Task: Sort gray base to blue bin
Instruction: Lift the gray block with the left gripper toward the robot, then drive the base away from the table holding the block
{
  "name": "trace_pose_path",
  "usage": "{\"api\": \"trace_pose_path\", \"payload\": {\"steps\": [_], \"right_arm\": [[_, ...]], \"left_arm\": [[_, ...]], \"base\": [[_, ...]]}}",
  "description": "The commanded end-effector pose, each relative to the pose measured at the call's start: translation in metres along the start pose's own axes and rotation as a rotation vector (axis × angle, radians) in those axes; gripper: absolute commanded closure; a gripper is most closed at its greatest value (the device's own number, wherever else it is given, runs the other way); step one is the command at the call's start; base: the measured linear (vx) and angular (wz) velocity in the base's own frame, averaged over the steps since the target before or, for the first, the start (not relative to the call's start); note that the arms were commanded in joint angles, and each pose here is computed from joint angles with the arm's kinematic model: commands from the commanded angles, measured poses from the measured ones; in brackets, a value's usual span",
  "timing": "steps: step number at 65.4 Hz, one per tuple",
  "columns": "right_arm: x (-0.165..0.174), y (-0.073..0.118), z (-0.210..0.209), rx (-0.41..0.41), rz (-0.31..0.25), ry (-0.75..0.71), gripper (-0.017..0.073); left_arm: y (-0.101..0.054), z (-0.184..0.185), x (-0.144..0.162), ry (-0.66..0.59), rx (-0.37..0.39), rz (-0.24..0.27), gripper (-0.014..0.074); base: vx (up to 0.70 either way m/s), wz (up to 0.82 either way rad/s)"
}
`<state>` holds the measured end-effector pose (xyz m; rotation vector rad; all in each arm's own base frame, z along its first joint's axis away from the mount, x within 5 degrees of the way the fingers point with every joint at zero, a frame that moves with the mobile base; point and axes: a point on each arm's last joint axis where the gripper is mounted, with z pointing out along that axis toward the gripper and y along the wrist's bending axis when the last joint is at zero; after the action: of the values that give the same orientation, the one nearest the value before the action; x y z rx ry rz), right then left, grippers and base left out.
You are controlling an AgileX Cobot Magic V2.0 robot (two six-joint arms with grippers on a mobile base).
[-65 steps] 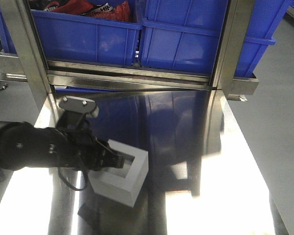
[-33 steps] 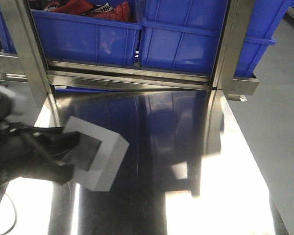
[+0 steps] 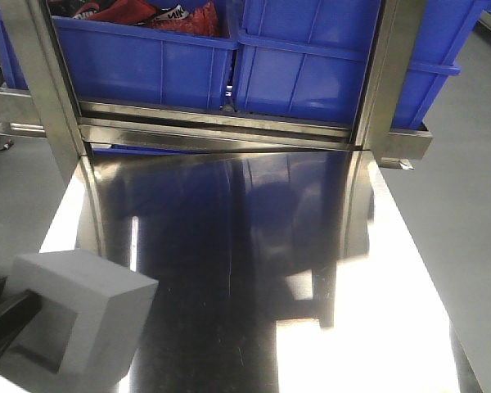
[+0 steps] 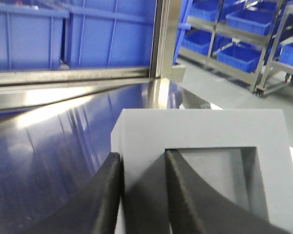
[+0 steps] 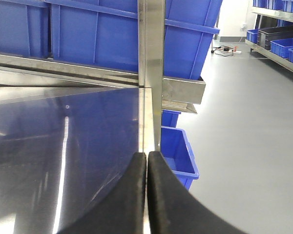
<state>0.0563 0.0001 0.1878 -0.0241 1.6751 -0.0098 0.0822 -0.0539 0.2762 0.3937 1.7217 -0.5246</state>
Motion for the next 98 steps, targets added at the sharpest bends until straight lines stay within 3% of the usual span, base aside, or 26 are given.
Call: {"api": "trace_pose_path", "payload": {"steps": [1, 98], "right_arm": [[-0.0025, 0.0000, -0.0001, 0.003, -0.011, -0.072, 0.0568], [-0.0025, 0.0000, -0.0001, 0.003, -0.011, -0.072, 0.0568]], "left_arm": [[-0.0001, -0.0107, -0.0154, -0.181, -0.002, 0.000, 0.0599], [-0.0001, -0.0135, -0.0144, -0.192, 0.002, -0.016, 0.0599]], "base": [[0.00, 0.00], [0.00, 0.00]]}}
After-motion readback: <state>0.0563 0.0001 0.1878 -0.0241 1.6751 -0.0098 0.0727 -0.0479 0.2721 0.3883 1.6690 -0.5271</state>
